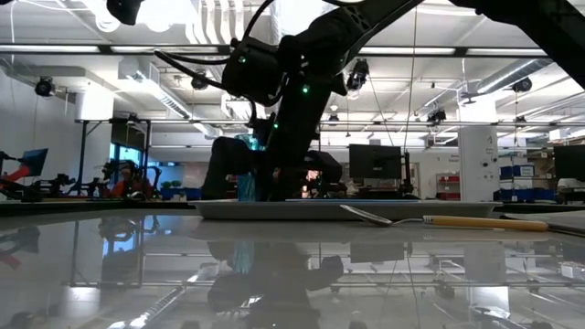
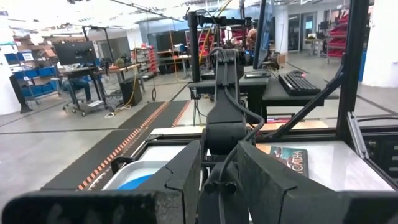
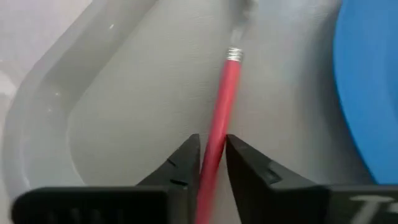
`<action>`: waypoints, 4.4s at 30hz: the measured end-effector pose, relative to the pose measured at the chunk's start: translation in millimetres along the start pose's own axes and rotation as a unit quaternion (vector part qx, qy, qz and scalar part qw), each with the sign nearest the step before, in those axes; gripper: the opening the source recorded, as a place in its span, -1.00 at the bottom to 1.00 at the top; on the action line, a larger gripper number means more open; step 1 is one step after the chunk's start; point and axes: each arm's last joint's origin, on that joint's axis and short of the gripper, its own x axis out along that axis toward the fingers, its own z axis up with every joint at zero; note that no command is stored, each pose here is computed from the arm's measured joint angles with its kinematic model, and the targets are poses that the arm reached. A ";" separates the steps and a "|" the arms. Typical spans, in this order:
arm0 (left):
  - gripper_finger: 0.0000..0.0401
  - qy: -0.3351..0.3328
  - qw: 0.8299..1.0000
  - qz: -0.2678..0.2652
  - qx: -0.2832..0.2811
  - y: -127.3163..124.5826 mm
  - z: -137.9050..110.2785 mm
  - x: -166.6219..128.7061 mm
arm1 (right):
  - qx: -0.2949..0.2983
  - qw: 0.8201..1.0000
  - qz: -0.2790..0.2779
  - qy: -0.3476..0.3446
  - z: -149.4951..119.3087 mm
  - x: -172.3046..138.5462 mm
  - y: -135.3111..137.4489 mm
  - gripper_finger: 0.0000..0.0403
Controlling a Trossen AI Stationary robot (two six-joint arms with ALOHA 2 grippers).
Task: Pick and place plate/cup/fork/spoon on tray
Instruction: Put the pink fork on the gray serving tray to the left of the blue plate
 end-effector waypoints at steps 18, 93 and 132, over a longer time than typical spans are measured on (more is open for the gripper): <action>-0.56 0.005 1.000 -0.001 0.001 -0.5 -1.1 0.8 | -0.018 0.997 0.072 0.002 26.2 -42.2 0.7 -0.90; -0.03 -0.091 0.993 -0.076 -0.001 -30.2 -31.3 49.8 | -0.092 0.735 0.470 -0.479 -35.5 -129.2 -22.5 -0.91; -0.89 -0.113 0.991 -0.076 0.000 -33.0 -42.2 90.2 | -0.123 0.722 0.472 -0.491 -32.7 -133.1 -17.0 -0.75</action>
